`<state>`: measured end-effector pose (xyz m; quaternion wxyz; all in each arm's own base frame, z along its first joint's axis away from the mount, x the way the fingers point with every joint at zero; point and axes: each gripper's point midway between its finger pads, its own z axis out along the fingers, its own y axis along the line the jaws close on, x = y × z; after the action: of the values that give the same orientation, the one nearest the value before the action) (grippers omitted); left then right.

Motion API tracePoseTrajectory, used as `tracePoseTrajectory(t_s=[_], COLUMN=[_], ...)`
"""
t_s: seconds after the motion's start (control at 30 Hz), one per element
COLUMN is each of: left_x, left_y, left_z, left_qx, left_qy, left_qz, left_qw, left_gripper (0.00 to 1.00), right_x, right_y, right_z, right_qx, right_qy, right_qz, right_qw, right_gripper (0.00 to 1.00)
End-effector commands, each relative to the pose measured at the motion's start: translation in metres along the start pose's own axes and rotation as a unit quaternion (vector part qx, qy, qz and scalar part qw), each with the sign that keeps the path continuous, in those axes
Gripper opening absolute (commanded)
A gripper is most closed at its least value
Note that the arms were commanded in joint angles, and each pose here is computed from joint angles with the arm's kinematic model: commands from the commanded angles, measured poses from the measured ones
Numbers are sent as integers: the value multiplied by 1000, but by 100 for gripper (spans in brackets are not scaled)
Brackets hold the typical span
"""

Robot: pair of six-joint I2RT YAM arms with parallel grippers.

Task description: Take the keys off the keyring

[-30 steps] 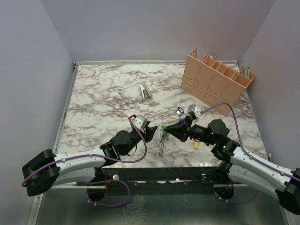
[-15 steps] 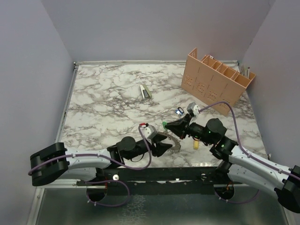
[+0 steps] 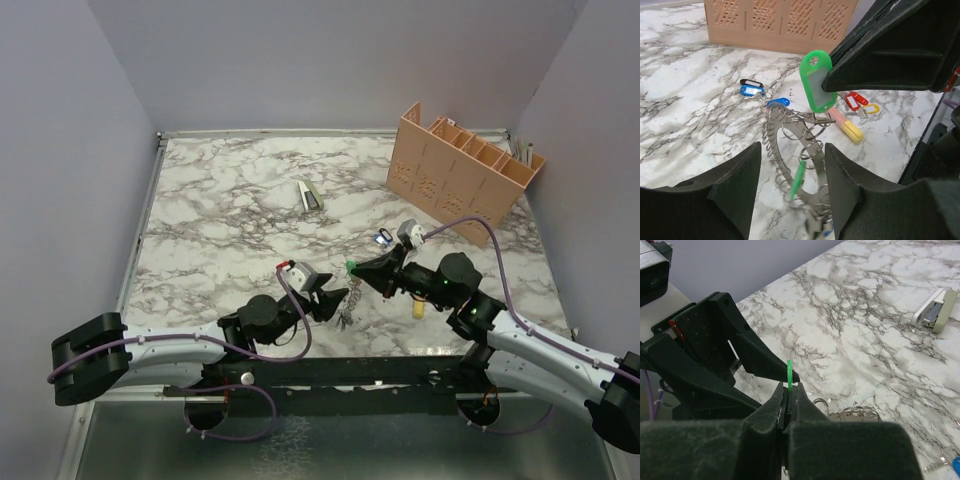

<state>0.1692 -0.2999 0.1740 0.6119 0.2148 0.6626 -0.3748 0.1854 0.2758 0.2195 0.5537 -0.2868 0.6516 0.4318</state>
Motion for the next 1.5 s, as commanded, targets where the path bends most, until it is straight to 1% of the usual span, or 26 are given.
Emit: tracePoseTrajectory(t_s=[0.0,0.1,0.27,0.37,0.47,0.57,0.67,0.73,0.83,0.9,0.97,1.0,1.1,1.13,1.2,1.23,1.27,1.33,1.47], left_x=[-5,-2,11,18,24,29,28,19,-7,-19,-27,-29,-29,-28,-27,-26,-25,-22,-16], left_y=[2,-4,-5,-17,-24,-30,-32,-30,-15,-11,-13,-14,-16,-14,-7,-2,4,12,15], left_z=[0,2,11,18,25,30,32,31,25,18,13,11,5,2,-3,-6,-8,-12,-14], left_qx=[2,19,14,38,48,57,57,48,2,-8,-1,5,16,14,1,-8,-21,-39,-43], left_qy=[4,11,34,51,62,72,72,59,16,-5,-18,-20,-23,-24,-29,-31,-33,-35,-29], left_qz=[49,58,53,40,27,17,10,0,-24,-33,-31,-28,-21,-21,-30,-34,-36,-36,-33], left_qw=[999,998,998,997,997,996,996,997,1000,999,999,999,999,999,999,999,999,998,998], left_gripper=[55,55,55,55,51,43,28,17,7,5,6,10,22,29,43,48,51,53,52], right_x=[-5,-6,-4,-3,-4,-6,-4,-3,-2,-2,-3,-3,-4,-4,-3,-4,-4,-4,-4], right_y=[8,9,21,16,17,16,14,12,3,1,-1,-1,-1,-2,-1,0,-1,0,3], right_z=[1,2,3,4,3,2,2,2,1,0,-1,-1,-1,-2,-2,-2,-2,-2,-1], right_qx=[-23,-27,-61,-48,-49,-44,-41,-34,-9,-2,2,1,3,5,2,0,1,-1,-10], right_qy=[-11,-13,-9,-10,-14,-19,-17,-16,-15,-17,-18,-17,-18,-18,-17,-19,-20,-19,-18], right_qz=[-5,-3,2,4,4,6,8,7,3,0,-1,-3,-5,-5,-7,-8,-7,-7,-7], right_qw=[1000,1000,998,999,999,999,999,999,1000,1000,1000,1000,1000,1000,1000,1000,1000,1000,1000], right_gripper=[1,0,1,1,1,1,1,1,1,1,1,1,1,1,1,1,1,1,1])
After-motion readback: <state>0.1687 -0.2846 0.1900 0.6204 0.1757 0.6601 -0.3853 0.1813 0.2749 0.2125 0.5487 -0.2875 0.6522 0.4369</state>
